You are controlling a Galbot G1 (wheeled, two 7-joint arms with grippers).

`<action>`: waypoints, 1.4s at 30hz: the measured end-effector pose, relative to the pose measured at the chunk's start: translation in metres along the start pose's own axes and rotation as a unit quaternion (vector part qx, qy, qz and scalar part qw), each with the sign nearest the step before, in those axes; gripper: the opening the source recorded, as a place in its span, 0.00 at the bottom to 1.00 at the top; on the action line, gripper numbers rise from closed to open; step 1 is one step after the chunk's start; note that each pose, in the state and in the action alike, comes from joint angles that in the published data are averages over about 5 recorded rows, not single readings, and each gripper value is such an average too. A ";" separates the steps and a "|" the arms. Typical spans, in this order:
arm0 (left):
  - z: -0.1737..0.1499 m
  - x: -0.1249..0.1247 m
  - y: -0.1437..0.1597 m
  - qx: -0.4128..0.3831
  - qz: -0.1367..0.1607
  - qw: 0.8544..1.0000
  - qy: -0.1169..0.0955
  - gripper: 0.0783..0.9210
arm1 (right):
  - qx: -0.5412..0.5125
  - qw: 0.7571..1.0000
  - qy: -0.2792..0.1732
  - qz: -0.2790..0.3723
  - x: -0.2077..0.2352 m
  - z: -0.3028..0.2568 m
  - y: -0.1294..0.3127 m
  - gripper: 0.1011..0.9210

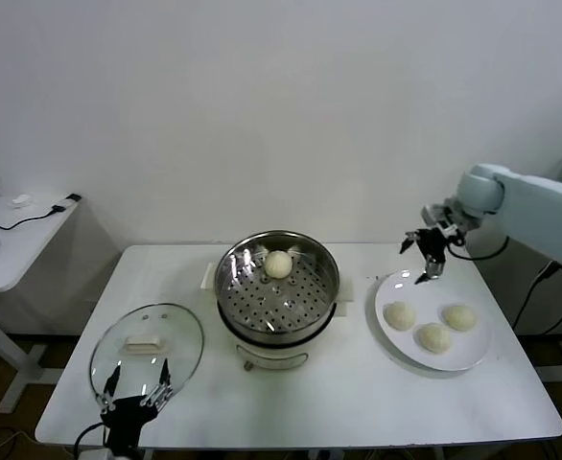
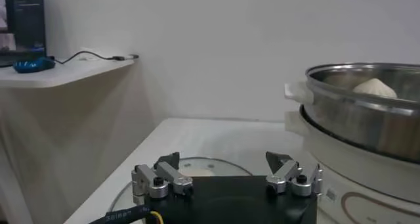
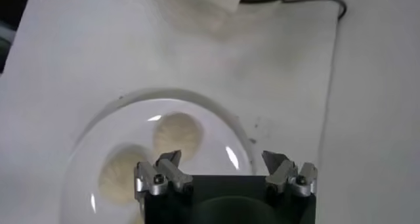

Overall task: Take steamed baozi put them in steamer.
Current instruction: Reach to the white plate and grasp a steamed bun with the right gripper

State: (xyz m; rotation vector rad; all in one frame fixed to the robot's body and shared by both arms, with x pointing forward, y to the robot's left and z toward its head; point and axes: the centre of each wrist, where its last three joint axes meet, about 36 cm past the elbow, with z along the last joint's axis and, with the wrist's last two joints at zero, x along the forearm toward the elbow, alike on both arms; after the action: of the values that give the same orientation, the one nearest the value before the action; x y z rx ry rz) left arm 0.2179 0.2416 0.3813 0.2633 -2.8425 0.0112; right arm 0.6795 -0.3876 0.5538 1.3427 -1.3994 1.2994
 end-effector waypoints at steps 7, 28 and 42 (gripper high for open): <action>0.003 -0.002 0.001 -0.001 -0.003 1.000 0.002 0.88 | -0.038 0.999 0.005 -0.021 -0.044 0.007 0.013 0.88; 0.006 -0.002 0.002 -0.004 -0.007 1.000 0.003 0.88 | -0.073 0.997 0.006 -0.025 -0.101 0.002 0.021 0.85; 0.001 0.001 0.000 -0.004 -0.004 1.000 -0.002 0.88 | -0.066 0.997 0.012 -0.027 -0.085 0.004 0.018 0.76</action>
State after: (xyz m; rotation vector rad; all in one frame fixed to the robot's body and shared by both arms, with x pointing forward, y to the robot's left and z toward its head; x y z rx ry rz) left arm 0.2167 0.2412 0.3807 0.2740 -2.8443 -0.0014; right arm 0.6736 -0.3779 0.4677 1.2637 -1.3967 1.1638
